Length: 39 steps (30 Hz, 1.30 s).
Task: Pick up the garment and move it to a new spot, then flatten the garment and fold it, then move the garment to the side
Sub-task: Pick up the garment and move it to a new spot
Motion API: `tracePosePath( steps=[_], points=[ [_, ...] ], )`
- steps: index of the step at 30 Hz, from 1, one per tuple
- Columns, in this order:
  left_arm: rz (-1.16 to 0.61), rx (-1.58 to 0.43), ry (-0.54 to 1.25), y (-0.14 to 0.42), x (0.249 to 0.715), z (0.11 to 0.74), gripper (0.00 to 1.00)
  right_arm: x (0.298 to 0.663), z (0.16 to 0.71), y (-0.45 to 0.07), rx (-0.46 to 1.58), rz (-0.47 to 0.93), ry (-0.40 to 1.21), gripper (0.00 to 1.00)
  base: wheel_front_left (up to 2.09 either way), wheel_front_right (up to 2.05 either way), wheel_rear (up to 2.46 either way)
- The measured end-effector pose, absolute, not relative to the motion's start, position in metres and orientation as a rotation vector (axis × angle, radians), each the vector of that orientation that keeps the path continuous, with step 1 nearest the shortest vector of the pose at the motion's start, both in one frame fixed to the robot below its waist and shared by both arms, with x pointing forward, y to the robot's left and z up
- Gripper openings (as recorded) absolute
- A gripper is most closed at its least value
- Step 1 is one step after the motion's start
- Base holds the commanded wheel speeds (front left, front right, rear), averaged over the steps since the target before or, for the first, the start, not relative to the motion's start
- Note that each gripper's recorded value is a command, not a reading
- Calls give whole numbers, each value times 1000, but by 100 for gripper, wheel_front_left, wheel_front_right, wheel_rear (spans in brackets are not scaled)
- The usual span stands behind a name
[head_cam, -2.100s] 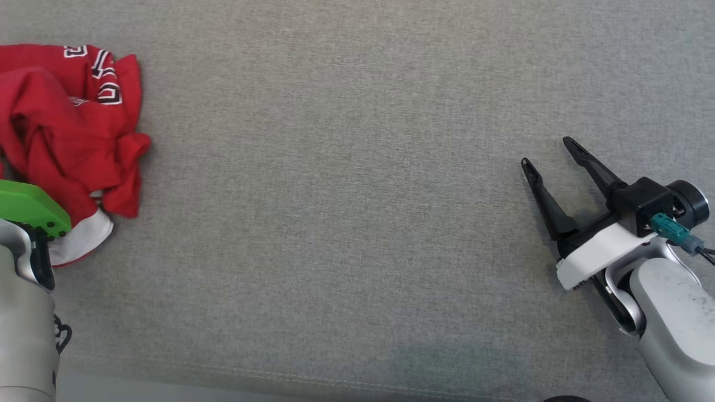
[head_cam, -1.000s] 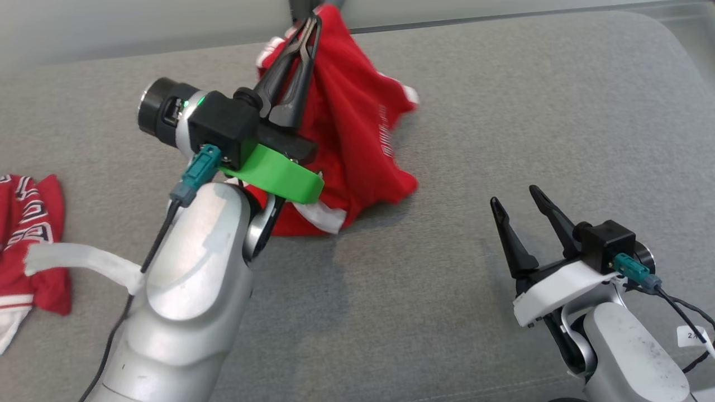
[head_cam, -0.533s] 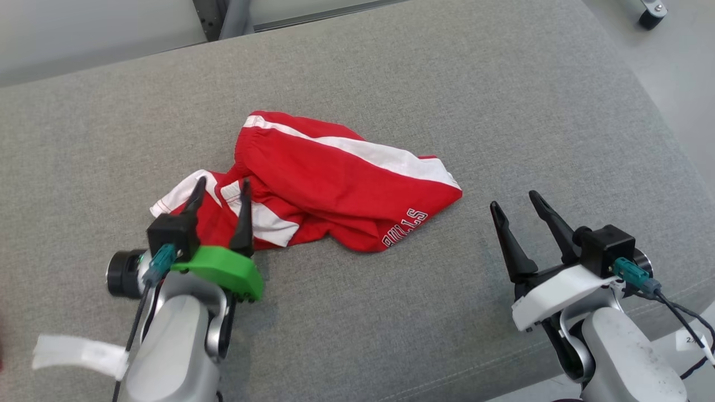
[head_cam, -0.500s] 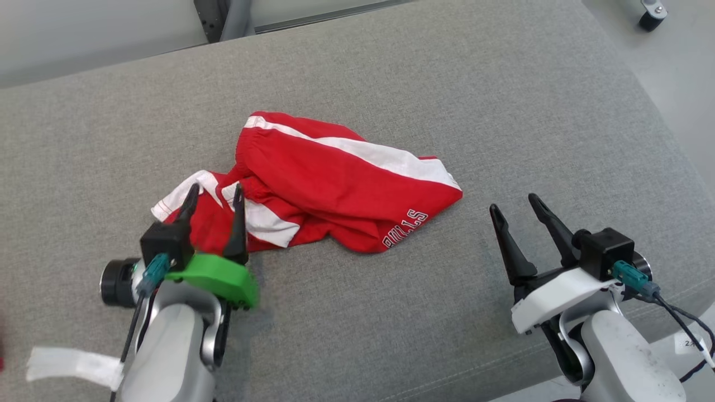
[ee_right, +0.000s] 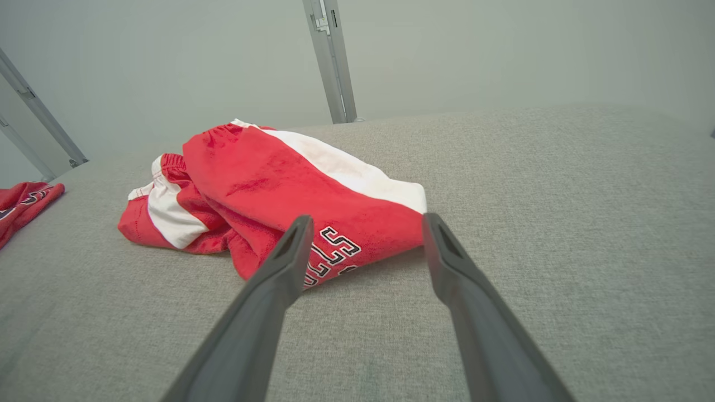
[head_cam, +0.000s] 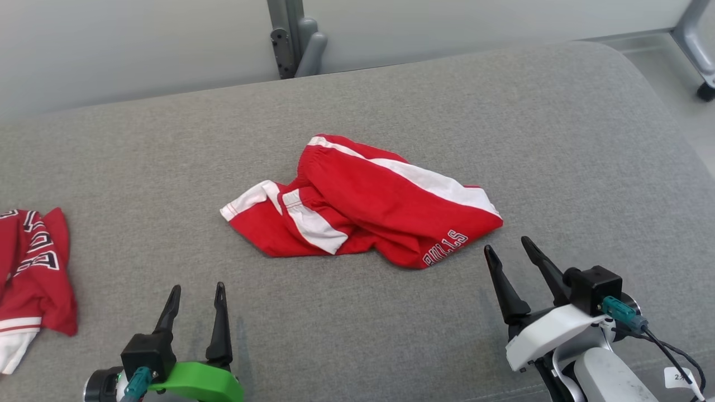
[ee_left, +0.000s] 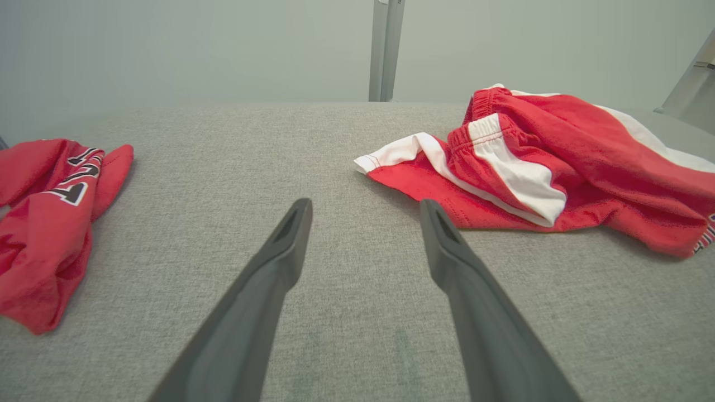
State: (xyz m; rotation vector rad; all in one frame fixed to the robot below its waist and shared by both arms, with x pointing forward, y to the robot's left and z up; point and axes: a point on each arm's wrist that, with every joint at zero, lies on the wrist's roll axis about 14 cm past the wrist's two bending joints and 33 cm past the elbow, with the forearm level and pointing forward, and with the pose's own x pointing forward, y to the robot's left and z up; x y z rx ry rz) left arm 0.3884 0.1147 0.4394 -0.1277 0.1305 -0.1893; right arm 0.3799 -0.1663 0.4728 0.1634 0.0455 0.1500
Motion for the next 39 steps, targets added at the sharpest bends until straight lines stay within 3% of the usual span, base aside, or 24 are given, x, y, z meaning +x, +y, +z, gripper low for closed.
tracePosePath(
  steps=[5,12,19,28,29,30,39],
  points=[
    [-241,-145,77,104,389,458,100,385,475,-153,156,197,40,100,0,0,0],
    [-433,-87,7,51,437,484,100,406,480,-144,140,242,28,100,0,0,0],
    [-665,53,123,0,465,445,100,409,465,-167,141,180,70,100,0,0,0],
    [-752,136,219,-14,491,406,100,404,447,-196,131,92,121,100,0,0,0],
    [-772,145,240,-17,487,398,8,403,445,-197,133,88,126,100,0,0,0],
    [-786,140,249,-21,484,395,0,403,444,-197,134,86,130,100,0,0,0],
    [-848,140,68,-39,488,459,0,398,457,-187,168,89,92,100,0,0,0]
  ],
)
